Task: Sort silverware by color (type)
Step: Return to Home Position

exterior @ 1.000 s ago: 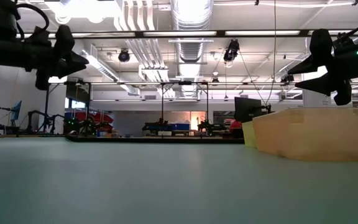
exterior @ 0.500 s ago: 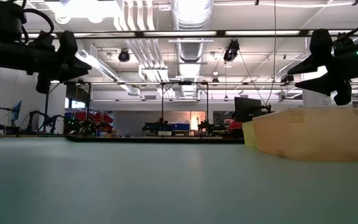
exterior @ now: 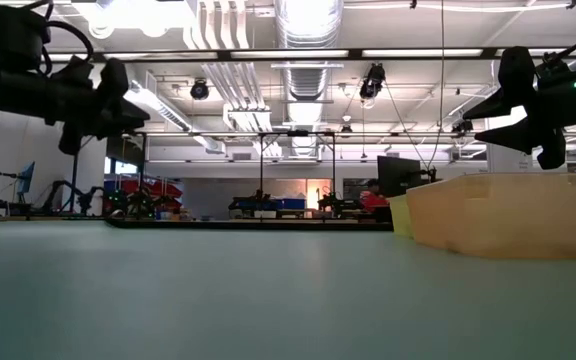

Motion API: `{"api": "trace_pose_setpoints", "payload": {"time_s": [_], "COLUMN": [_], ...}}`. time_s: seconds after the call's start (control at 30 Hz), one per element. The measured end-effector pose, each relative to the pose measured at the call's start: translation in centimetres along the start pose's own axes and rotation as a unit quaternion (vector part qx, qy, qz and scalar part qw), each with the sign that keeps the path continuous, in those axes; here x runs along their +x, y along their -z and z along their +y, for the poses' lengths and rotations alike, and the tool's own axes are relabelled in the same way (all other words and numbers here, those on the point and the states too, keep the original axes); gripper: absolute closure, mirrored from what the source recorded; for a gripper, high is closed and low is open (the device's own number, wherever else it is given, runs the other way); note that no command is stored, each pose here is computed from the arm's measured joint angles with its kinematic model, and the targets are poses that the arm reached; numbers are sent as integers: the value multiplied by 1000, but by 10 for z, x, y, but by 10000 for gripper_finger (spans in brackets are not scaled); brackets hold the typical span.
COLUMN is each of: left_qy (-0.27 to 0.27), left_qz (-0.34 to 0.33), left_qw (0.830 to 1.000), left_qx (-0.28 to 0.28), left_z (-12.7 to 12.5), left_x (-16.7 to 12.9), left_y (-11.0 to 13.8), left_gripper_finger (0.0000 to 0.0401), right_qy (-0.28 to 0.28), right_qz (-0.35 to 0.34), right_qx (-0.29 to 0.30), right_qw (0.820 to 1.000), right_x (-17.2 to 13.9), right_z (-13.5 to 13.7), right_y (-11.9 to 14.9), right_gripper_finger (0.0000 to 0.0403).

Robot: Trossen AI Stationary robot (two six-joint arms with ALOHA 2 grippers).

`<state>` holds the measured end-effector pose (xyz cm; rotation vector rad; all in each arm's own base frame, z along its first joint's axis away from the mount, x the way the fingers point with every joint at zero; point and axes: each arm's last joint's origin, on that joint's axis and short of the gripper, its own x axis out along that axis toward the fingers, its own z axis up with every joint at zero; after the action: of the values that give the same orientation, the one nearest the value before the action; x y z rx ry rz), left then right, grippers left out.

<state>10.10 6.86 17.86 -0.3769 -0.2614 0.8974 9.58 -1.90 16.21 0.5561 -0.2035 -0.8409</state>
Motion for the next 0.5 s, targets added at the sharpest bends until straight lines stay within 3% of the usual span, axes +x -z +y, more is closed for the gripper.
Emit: {"api": "trace_pose_setpoints", "payload": {"time_s": [0.5], "left_qy": [-10], "left_qz": [22], "left_qw": [1000], "left_qx": [11], "left_z": [1], "left_x": [3], "left_y": [6], "left_gripper_finger": [326], "right_qy": [0], "right_qz": [0], "right_qx": [0], "right_qw": [1000], "right_x": [0], "right_z": [0], "right_y": [0], "right_gripper_finger": [193]}}
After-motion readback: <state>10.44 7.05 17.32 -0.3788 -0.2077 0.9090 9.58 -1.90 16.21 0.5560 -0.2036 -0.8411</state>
